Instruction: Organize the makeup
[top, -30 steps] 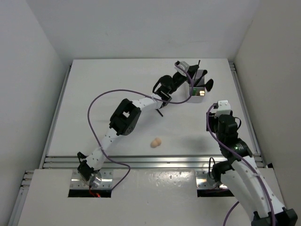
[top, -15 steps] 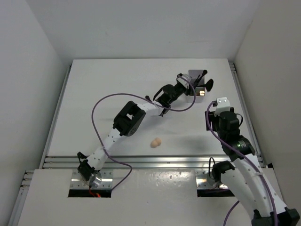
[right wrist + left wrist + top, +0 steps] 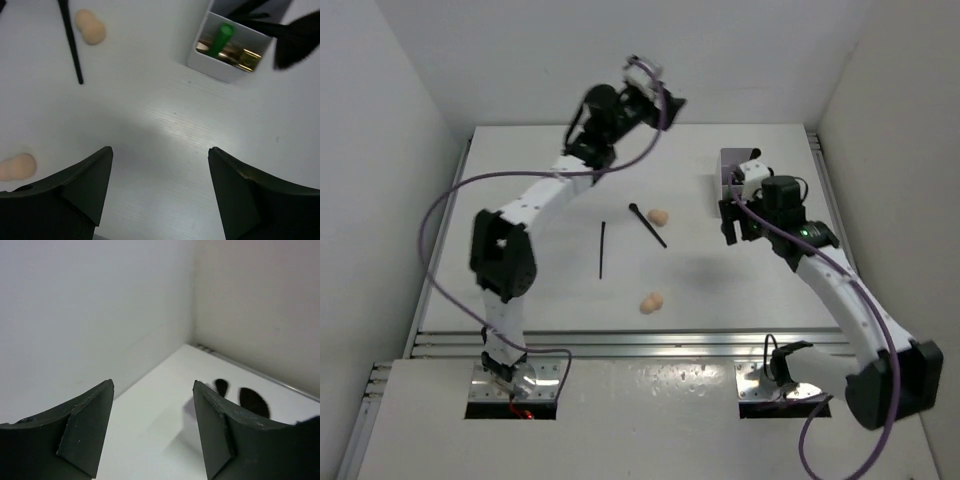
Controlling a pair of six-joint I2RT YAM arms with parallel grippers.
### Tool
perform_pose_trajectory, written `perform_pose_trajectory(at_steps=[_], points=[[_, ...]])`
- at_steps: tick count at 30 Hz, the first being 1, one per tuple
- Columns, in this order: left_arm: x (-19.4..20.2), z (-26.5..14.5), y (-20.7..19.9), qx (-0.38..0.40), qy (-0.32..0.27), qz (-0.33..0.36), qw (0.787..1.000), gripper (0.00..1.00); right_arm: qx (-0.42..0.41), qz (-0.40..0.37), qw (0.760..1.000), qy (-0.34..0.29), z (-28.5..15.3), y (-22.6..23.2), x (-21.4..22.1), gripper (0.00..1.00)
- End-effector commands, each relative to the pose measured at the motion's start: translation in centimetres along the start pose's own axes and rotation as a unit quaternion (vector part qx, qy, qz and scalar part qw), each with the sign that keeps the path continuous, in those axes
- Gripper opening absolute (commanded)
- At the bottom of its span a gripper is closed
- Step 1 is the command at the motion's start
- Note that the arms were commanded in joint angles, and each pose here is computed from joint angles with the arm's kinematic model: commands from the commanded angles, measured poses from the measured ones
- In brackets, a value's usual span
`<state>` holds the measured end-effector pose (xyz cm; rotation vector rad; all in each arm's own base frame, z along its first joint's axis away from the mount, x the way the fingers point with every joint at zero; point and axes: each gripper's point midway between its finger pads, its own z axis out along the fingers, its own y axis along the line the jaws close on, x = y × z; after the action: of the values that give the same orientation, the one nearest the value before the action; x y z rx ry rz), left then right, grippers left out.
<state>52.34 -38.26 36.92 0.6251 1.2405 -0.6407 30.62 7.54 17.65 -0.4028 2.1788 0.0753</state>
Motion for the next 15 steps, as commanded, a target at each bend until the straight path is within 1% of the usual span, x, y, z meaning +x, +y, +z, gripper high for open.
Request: perform_pose_trajectory(at_steps=[1,2,3,4,5,6,7,8,9,10,11,12,13,14,15], points=[[-1.4,-8.1,7.4,-0.105,0.105,-0.021,0.989,0.7,-0.091,0.005,0.996,0.015,3.5,3.8,-1.9,0.77],[-1.4,-10.2,9.1,-0.139,0.121,-0.032,0.982,0.7,-0.108,-0.009,0.994,0.005,3.8,5.4,-3.8,0.77],[-3.4,-13.3,10.1,-0.172,0.128,-0.038,0.976,0.7,-0.12,-0.017,0.993,-0.005,3.9,6.5,-5.8,0.74],[-1.4,-16.9,13.2,-0.23,0.16,-0.041,0.959,0.7,-0.126,-0.018,0.992,0.024,6.0,7.1,-5.3,0.74],[-1.3,-19.1,14.1,-0.256,0.171,-0.042,0.95,0.7,-0.139,-0.029,0.988,0.061,8.0,8.5,-4.0,0.72],[-0.8,-21.3,14.8,-0.275,0.191,-0.032,0.942,0.7,-0.151,-0.038,0.985,0.067,9.0,9.7,-6.4,0.68],[-0.5,-25.1,16.0,-0.314,0.202,-0.025,0.927,0.7,-0.153,-0.04,0.984,0.08,9.7,10.2,-6.6,0.64],[-0.1,-27.0,16.4,-0.334,0.208,-0.025,0.919,0.7,-0.153,-0.041,0.98,0.117,9.8,10.5,-5.6,0.59],[0.5,-28.9,16.6,-0.35,0.218,-0.021,0.911,0.7,-0.164,-0.042,0.978,0.124,12.3,12.2,-6.9,0.55],[1.2,-30.8,17.0,-0.366,0.229,-0.016,0.902,0.7,-0.162,-0.032,0.976,0.139,13.1,12.5,-6.5,0.49],[2.4,-32.9,16.3,-0.383,0.244,-0.016,0.891,0.7,-0.162,-0.024,0.975,0.148,13.6,13.2,-6.3,0.49],[3.2,-34.3,16.0,-0.39,0.258,-0.015,0.884,0.7,-0.164,-0.024,0.973,0.159,15.3,14.0,-5.8,0.48],[4.3,-35.2,15.4,-0.388,0.274,-0.021,0.88,0.7,-0.161,-0.023,0.973,0.163,15.9,14.3,-5.3,0.47],[6.0,-36.6,14.7,-0.391,0.294,-0.033,0.872,0.7,-0.165,-0.026,0.975,0.148,16.5,15.2,-5.8,0.47],[6.1,-37.2,14.1,-0.393,0.295,-0.042,0.87,0.7,-0.168,-0.028,0.973,0.156,17.4,16.2,-5.0,0.47]])
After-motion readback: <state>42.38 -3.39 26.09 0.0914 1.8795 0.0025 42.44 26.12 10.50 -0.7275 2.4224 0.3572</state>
